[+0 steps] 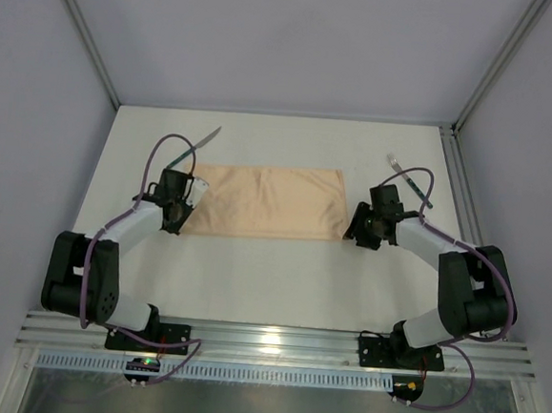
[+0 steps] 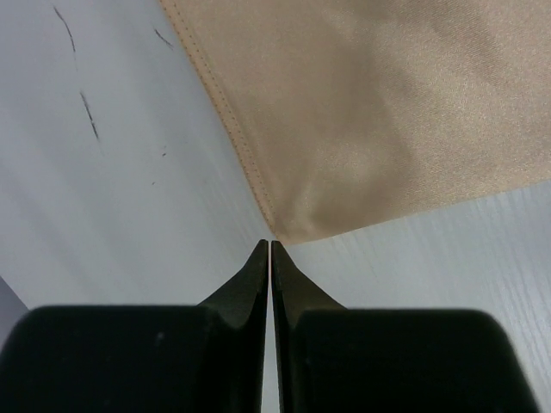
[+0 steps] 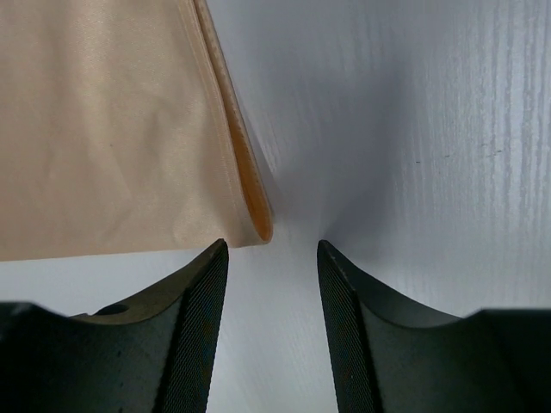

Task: Fold the napkin into a case and place the utensils inside
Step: Pick up the rectangle-folded napkin from the center of the board.

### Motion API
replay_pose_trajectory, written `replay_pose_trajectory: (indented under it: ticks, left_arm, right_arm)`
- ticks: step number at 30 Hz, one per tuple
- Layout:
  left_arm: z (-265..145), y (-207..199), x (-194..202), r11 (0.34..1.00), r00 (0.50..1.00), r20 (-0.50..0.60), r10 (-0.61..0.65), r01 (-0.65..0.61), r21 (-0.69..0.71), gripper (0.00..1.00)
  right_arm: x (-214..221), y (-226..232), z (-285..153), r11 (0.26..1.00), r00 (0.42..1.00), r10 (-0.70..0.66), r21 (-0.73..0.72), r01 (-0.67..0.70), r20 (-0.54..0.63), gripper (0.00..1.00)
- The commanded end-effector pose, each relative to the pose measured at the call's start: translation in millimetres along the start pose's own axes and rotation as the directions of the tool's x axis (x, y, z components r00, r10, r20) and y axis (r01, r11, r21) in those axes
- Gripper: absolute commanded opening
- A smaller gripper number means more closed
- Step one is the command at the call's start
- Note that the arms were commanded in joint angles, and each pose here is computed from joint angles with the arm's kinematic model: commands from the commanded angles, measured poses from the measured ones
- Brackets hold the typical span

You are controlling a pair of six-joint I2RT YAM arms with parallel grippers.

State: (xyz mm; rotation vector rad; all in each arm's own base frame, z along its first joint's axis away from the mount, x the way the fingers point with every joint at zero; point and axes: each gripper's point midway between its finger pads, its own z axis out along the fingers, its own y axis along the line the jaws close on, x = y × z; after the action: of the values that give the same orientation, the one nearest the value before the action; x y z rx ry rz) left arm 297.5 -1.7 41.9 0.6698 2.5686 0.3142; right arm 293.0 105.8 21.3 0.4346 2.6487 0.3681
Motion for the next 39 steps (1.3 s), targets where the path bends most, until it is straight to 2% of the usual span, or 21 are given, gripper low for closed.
replay_pose_trajectory:
  ticks: [1, 10, 13, 26, 32, 39]
  left_arm:
    - [8.6, 4.9, -4.1, 0.999, 0.999, 0.024, -0.029, 0.030, -0.036, 0.04]
    - [14.7, 0.6, -1.4, 0.999, 0.999, 0.015, -0.031, 0.031, -0.021, 0.04]
    - [14.8, 1.3, -2.0, 0.999, 0.999, 0.015, -0.028, 0.029, -0.025, 0.04]
    - [9.8, -0.9, -0.3, 0.999, 0.999, 0.021, -0.031, 0.031, -0.011, 0.05]
    - [8.6, 7.5, -6.5, 0.998, 0.999, 0.025, -0.045, 0.046, -0.047, 0.05]
    - [12.4, -1.3, -17.6, 0.998, 0.998, 0.028, -0.063, 0.063, 0.014, 0.06]
  right_arm:
    - [-1.7, 9.2, 8.3, 0.998, 0.999, 0.048, -0.046, -0.048, 0.009, 0.50]
    - [5.2, 4.1, 18.6, 0.994, 0.995, 0.097, -0.052, -0.097, 0.001, 0.46]
    - [4.7, 4.0, 24.2, 0.993, 0.994, 0.108, -0.051, -0.108, -0.002, 0.41]
    - [-6.0, 7.7, 16.1, 0.994, 0.995, 0.087, -0.066, -0.084, 0.043, 0.04]
    - [-7.8, 0.4, 0.7, 0.998, 0.997, 0.050, -0.025, -0.049, 0.062, 0.04]
    - [5.1, -15.9, -18.2, 0.999, 0.999, -0.035, 0.026, 0.034, 0.026, 0.04]
